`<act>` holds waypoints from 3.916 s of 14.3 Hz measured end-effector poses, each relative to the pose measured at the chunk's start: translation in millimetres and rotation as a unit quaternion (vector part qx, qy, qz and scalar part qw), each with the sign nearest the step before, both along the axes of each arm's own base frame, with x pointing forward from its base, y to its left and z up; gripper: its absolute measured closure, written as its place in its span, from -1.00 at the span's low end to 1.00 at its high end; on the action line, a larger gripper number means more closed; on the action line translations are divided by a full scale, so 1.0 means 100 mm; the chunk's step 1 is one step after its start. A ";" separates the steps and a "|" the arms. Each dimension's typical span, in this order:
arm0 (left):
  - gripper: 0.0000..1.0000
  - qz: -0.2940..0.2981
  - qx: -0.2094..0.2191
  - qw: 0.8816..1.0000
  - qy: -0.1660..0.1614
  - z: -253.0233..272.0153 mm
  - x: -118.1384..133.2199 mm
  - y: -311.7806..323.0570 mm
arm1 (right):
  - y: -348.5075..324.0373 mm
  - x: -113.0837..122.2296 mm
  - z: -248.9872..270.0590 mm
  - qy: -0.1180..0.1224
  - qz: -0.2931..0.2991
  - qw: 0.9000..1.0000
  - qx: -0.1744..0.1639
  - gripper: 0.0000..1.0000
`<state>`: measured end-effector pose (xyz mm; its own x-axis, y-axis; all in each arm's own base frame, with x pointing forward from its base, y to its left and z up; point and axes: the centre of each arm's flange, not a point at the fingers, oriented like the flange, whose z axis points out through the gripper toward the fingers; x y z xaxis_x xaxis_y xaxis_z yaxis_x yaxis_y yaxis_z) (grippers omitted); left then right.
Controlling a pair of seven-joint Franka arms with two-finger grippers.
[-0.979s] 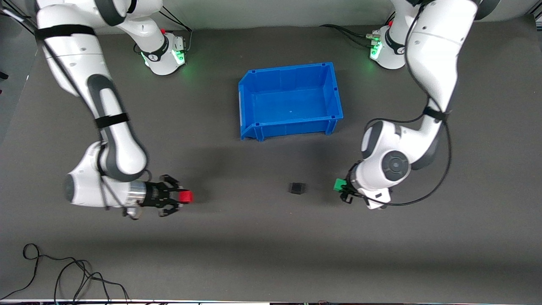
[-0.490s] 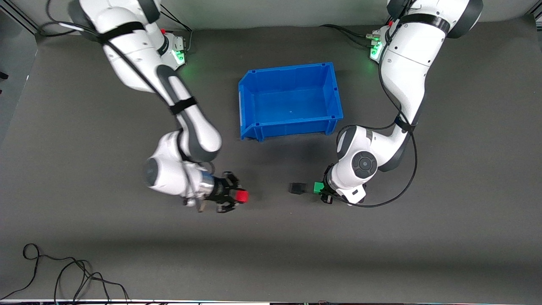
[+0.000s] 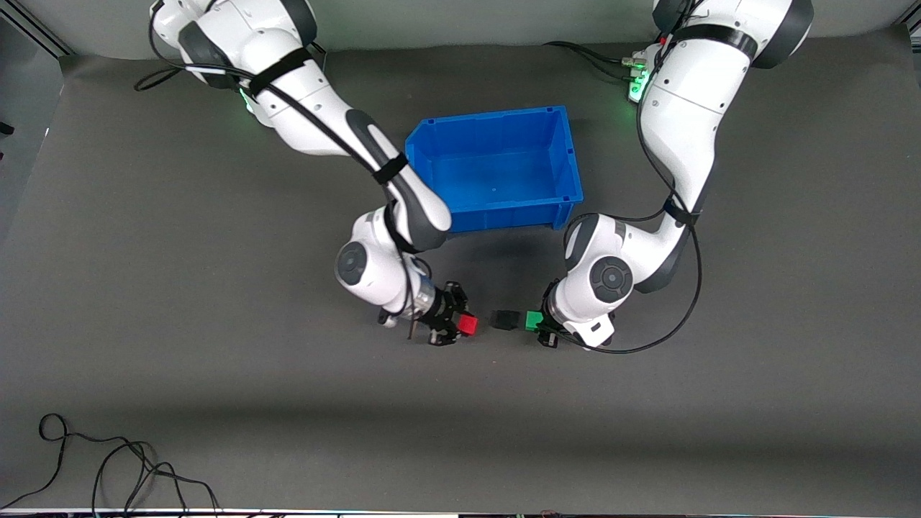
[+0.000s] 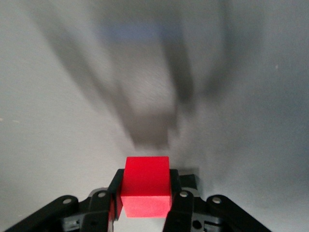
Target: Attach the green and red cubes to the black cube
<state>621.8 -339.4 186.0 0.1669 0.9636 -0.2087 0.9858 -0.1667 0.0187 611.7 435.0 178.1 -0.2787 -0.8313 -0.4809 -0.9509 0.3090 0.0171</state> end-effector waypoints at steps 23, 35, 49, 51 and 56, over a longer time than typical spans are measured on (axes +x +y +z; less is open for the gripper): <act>-0.60 0.006 -0.013 1.000 -0.021 0.15 0.09 -0.31 | 0.33 -0.01 0.28 -0.030 0.039 0.999 -0.016 -0.79; -1.00 -0.222 0.070 0.972 -0.017 2.01 0.71 1.83 | -0.94 0.06 2.73 -0.011 0.345 0.919 -0.193 -1.00; -0.80 -0.603 0.061 0.795 -0.041 2.96 -0.08 3.32 | -4.03 -0.39 4.29 -0.136 0.692 0.673 -0.222 -1.00; -0.81 -0.618 0.062 0.782 -0.046 3.08 -0.12 3.39 | -4.25 -0.40 4.32 -0.146 0.721 0.641 -0.220 -1.00; -1.00 -0.633 0.072 0.768 -0.059 3.38 -0.24 3.44 | -4.54 -0.41 4.33 -0.151 0.742 0.616 -0.217 -1.00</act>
